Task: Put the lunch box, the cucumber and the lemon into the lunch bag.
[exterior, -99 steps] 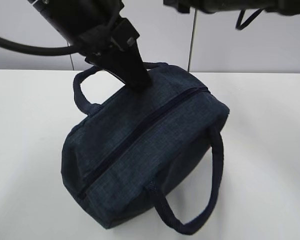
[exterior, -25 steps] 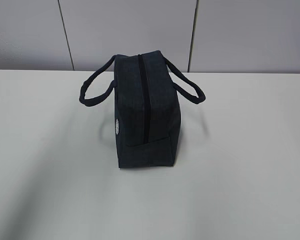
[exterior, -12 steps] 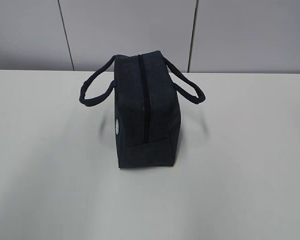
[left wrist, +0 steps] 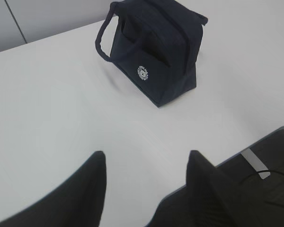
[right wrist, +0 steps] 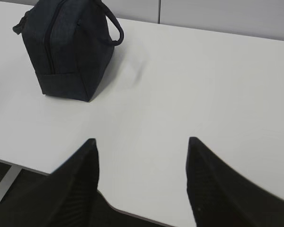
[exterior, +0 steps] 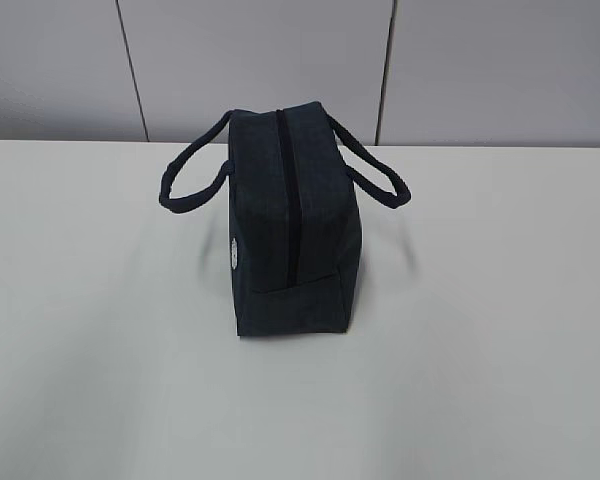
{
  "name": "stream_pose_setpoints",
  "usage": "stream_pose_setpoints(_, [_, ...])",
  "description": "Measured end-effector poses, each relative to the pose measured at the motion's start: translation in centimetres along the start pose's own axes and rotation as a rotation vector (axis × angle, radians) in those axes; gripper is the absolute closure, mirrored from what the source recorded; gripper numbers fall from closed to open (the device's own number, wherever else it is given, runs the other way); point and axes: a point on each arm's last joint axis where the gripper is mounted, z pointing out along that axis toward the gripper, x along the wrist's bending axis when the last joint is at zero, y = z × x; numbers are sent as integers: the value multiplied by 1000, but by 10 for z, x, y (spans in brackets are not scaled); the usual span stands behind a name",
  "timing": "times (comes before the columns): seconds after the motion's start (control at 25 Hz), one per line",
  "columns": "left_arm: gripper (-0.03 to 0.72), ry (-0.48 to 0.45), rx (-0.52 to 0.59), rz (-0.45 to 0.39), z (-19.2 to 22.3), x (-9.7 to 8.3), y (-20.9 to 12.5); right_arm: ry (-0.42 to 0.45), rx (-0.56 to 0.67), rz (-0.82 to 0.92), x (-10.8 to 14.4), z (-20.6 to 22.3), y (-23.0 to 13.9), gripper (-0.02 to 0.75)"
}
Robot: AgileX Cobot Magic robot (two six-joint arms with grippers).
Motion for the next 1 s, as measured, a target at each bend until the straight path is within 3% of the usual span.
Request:
stream_pose_setpoints(0.16, [314,36,-32,19,-7,-3,-31,-23,-63,-15,1,-6,-27,300])
stream_pose_setpoints(0.52, [326,76,-55,45,-7,-6,-75,-44,83,-10,-4,29,-50,300])
stream_pose_setpoints(0.72, [346,69,15,30,9,-2,-89,-37,163,-2,-6,48,-64,300])
stream_pose_setpoints(1.0, [396,108,13,38,17,3,-92,-79,110,-18,-10,56,-62,302])
